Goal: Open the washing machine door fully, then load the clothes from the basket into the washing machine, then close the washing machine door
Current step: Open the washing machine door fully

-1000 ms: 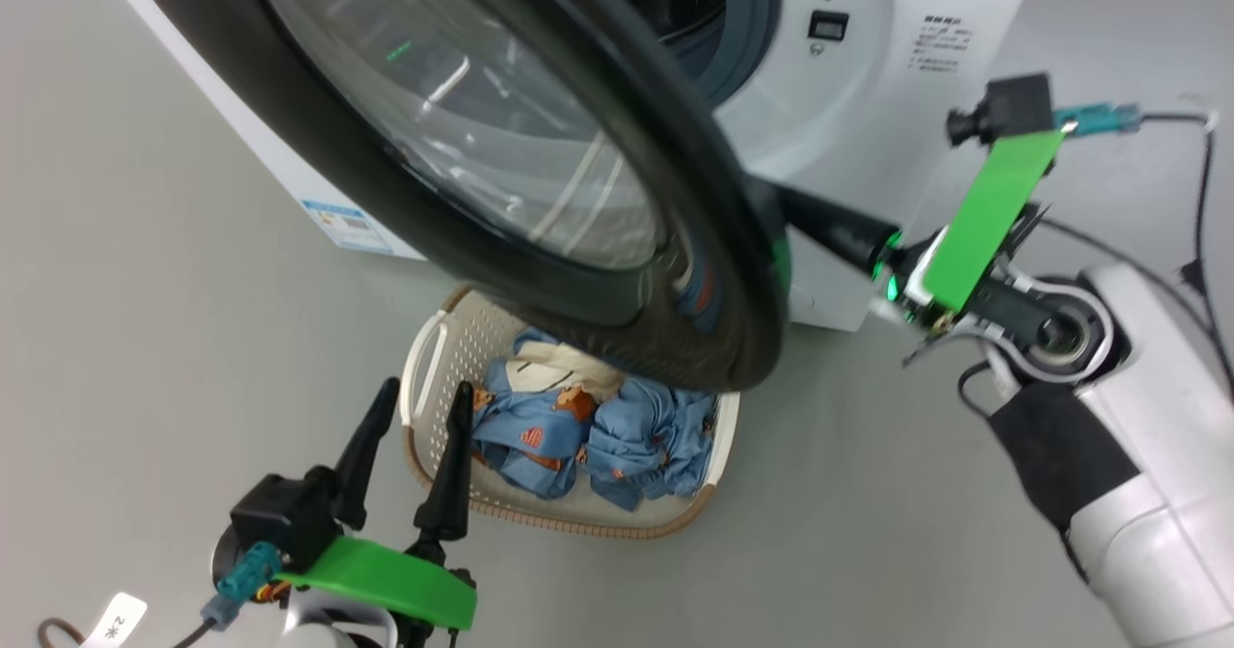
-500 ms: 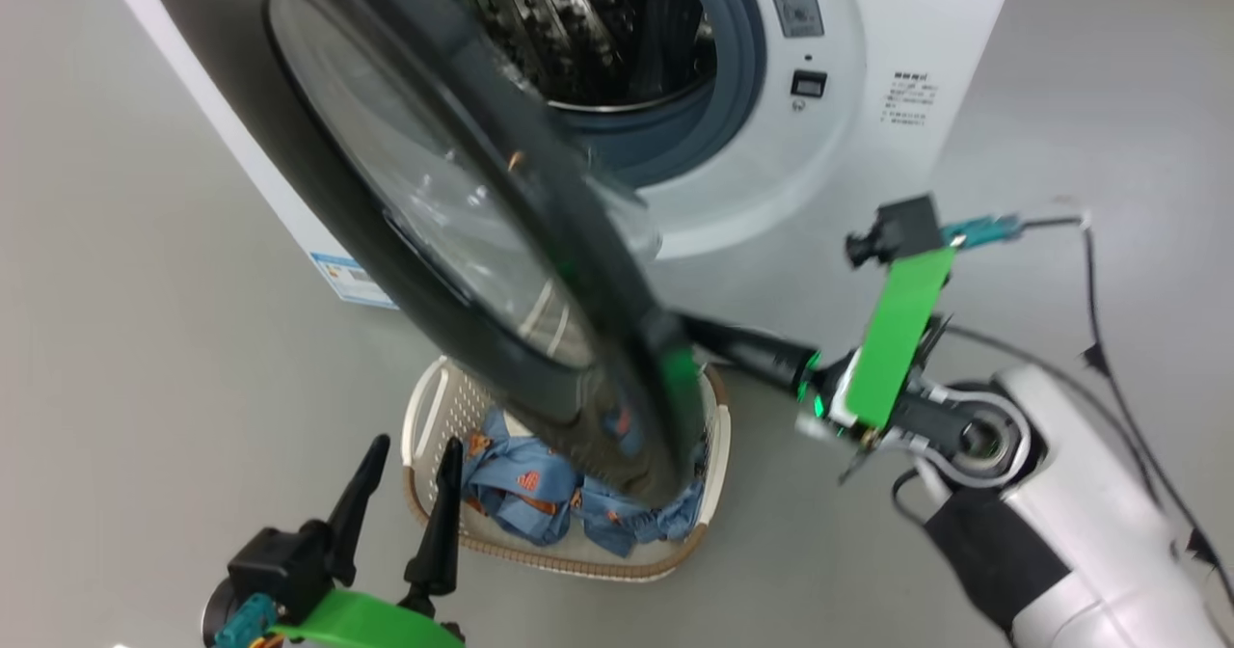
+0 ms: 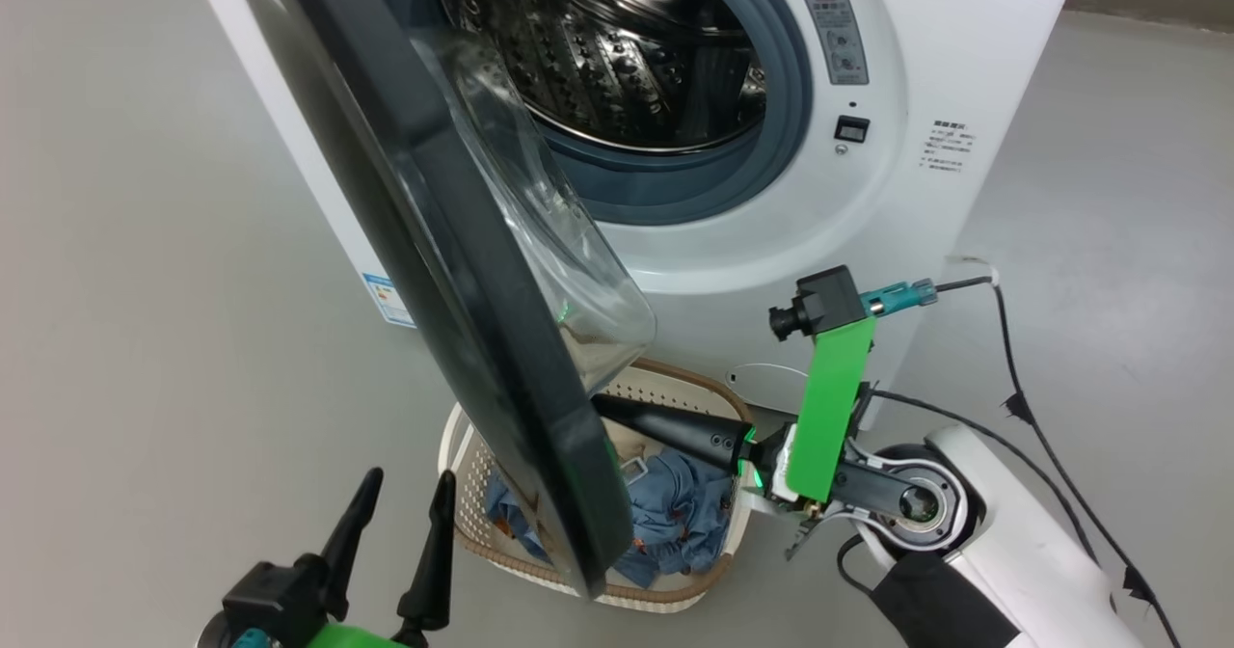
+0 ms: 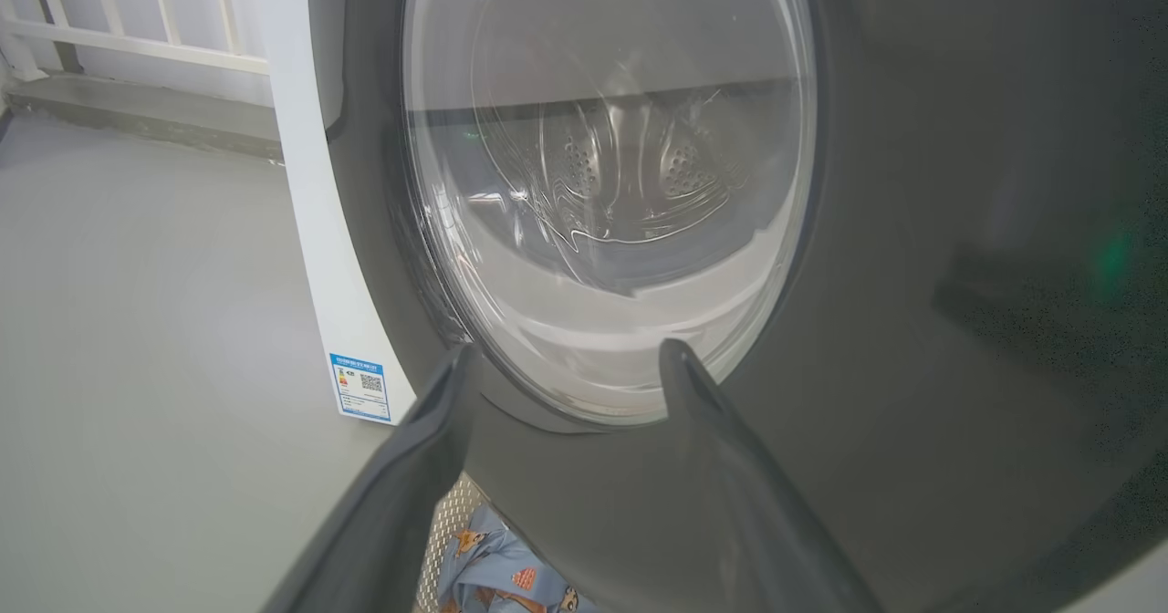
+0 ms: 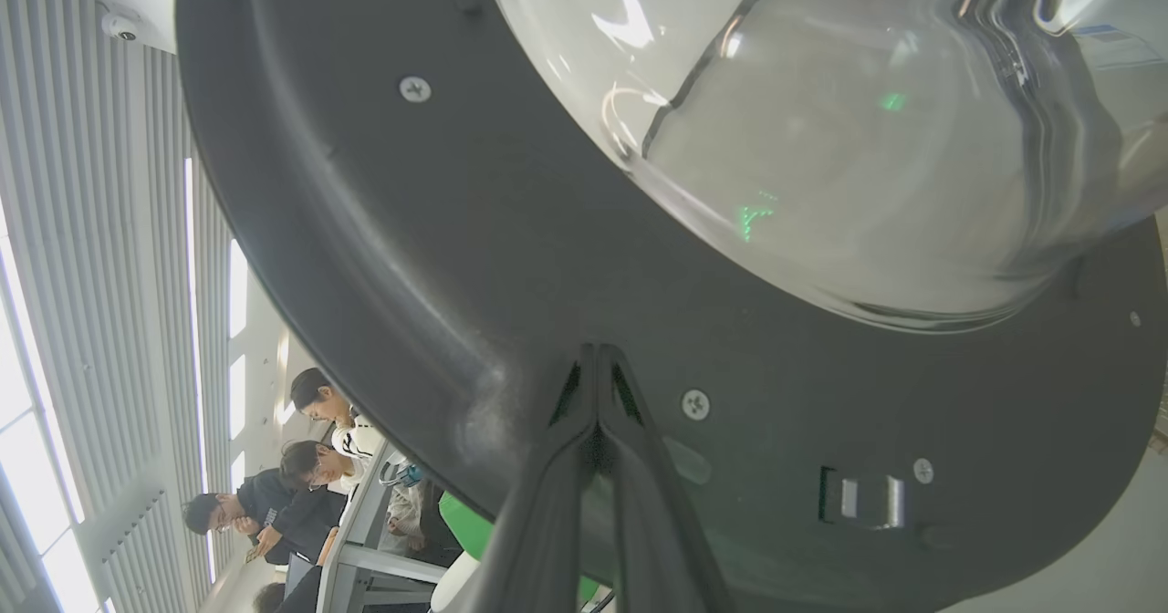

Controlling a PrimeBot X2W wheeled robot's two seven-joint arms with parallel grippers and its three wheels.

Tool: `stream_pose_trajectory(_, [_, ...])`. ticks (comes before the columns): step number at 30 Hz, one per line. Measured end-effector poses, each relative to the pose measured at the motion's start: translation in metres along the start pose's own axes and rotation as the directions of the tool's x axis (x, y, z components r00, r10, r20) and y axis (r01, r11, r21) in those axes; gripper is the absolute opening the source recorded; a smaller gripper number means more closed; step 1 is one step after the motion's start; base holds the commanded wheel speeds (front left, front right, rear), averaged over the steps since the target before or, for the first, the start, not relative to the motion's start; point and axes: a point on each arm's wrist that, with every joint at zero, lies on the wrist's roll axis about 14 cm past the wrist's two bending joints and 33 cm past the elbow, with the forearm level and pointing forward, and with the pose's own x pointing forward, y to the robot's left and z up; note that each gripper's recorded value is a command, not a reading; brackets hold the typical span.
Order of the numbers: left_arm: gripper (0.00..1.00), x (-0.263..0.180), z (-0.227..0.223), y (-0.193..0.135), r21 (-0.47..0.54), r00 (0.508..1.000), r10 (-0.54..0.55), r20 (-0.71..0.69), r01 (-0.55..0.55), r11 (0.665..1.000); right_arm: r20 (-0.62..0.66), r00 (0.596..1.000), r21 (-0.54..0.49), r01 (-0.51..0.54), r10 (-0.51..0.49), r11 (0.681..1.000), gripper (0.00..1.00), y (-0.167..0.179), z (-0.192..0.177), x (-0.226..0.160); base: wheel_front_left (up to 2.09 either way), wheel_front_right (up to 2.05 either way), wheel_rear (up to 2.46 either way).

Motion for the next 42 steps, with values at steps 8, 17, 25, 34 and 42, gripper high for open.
stream_pose_trajectory(8, [1.0, -0.01, 0.004, 0.006, -0.001, 1.0, 0.024, 0.013, -0.024, 1.0, -0.051, 0.998, -0.001, -0.029, 0.029, 1.0, 0.0, 0.011, -0.018, 0.013, 0.0, 0.0, 0.0])
stream_pose_trajectory(17, [1.0, -0.007, 0.004, 0.004, 0.01, 1.0, -0.001, 0.009, 0.001, 1.0, 0.06, 0.997, -0.02, 0.044, -0.043, 0.999, 1.0, -0.004, -0.007, -0.003, 0.0, 0.0, 0.0])
stream_pose_trajectory(25, [1.0, 0.0, 0.0, -0.002, 0.006, 0.999, -0.036, -0.005, 0.036, 0.999, 0.23, 0.959, -0.044, 0.177, -0.162, 0.983, 1.0, -0.033, 0.015, -0.045, 0.0, 0.0, 0.0])
stream_pose_trajectory(34, [1.0, 0.008, -0.001, -0.009, 0.001, 0.997, -0.078, -0.01, 0.078, 0.997, 0.421, 0.848, -0.041, 0.371, -0.321, 0.928, 1.0, -0.075, 0.024, -0.104, 0.0, 0.0, 0.0])
stream_pose_trajectory(42, [1.0, 0.01, -0.006, -0.01, -0.001, 0.996, -0.084, -0.023, 0.084, 0.997, 0.512, 0.726, -0.046, 0.557, -0.459, 0.829, 1.0, -0.117, 0.009, -0.155, 0.0, 0.0, 0.0])
